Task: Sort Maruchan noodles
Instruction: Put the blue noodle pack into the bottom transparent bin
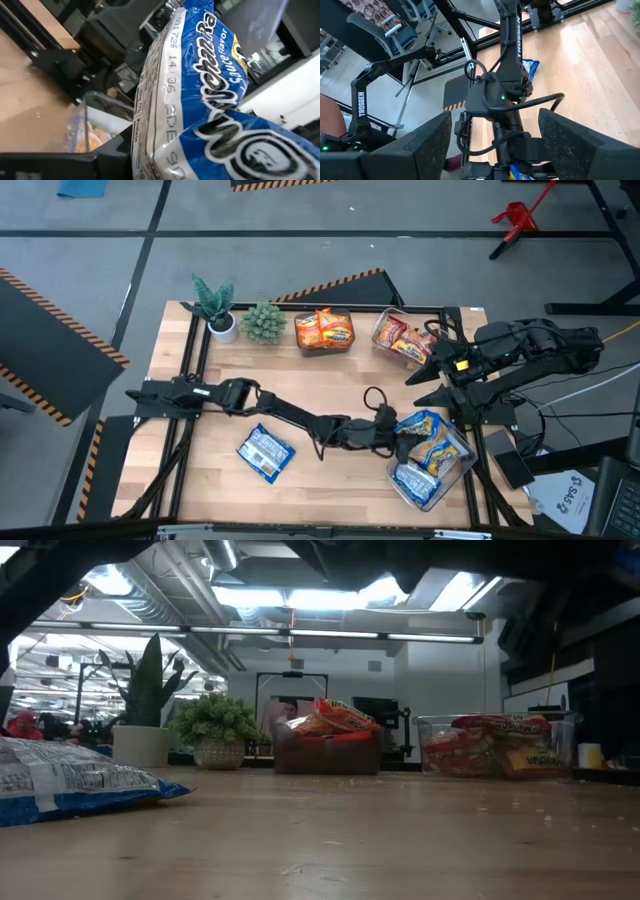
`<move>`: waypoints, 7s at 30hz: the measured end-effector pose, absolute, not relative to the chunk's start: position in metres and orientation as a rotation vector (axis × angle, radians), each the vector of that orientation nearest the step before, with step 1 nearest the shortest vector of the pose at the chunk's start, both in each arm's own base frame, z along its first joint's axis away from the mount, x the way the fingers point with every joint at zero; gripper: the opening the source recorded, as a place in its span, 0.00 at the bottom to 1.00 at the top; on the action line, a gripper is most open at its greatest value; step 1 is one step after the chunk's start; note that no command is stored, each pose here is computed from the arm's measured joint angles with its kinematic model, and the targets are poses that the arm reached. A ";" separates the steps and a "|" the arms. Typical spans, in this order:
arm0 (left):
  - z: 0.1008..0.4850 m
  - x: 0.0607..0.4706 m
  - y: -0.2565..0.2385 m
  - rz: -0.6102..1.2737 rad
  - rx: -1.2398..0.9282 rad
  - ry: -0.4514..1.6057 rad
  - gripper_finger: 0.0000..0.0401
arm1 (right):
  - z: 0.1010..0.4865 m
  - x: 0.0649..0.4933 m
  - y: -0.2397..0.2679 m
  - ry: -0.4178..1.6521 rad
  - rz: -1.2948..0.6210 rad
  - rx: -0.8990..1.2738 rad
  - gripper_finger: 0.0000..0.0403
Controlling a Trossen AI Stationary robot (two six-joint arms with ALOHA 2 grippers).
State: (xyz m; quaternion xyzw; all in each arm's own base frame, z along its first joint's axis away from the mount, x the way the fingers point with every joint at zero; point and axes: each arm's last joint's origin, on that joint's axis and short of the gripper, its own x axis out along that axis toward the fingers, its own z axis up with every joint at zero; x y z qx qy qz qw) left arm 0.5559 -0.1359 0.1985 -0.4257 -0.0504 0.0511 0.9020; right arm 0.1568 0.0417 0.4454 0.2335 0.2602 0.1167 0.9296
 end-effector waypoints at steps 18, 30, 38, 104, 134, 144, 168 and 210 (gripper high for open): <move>0.193 0.554 -0.145 0.050 -0.881 -0.020 0.49 | 0.445 0.157 0.041 0.526 0.233 0.458 0.70; 0.189 0.552 -0.157 0.019 -0.894 0.049 0.69 | 0.445 0.157 0.041 0.526 0.230 0.460 0.70; 0.187 0.553 -0.150 -0.004 -0.889 0.081 0.72 | 0.431 0.161 0.041 0.633 0.146 0.487 0.70; 0.342 0.512 -0.085 -0.735 -0.792 0.197 0.71 | 0.283 0.135 0.237 1.425 0.026 0.245 0.02; 0.367 0.495 -0.089 -0.942 -0.802 0.261 0.71 | 0.264 0.144 0.245 1.135 -0.465 1.091 0.00; 0.386 0.484 -0.076 -0.997 -0.766 0.240 0.71 | 0.239 0.142 0.245 1.160 -0.493 1.181 0.00; 0.385 0.487 -0.049 -1.002 -0.759 0.264 0.71 | 0.252 0.130 0.225 1.211 -0.487 1.223 0.54; 0.493 0.396 -0.063 -1.149 -0.733 0.168 0.71 | 0.227 0.143 0.244 1.152 -0.433 0.974 0.02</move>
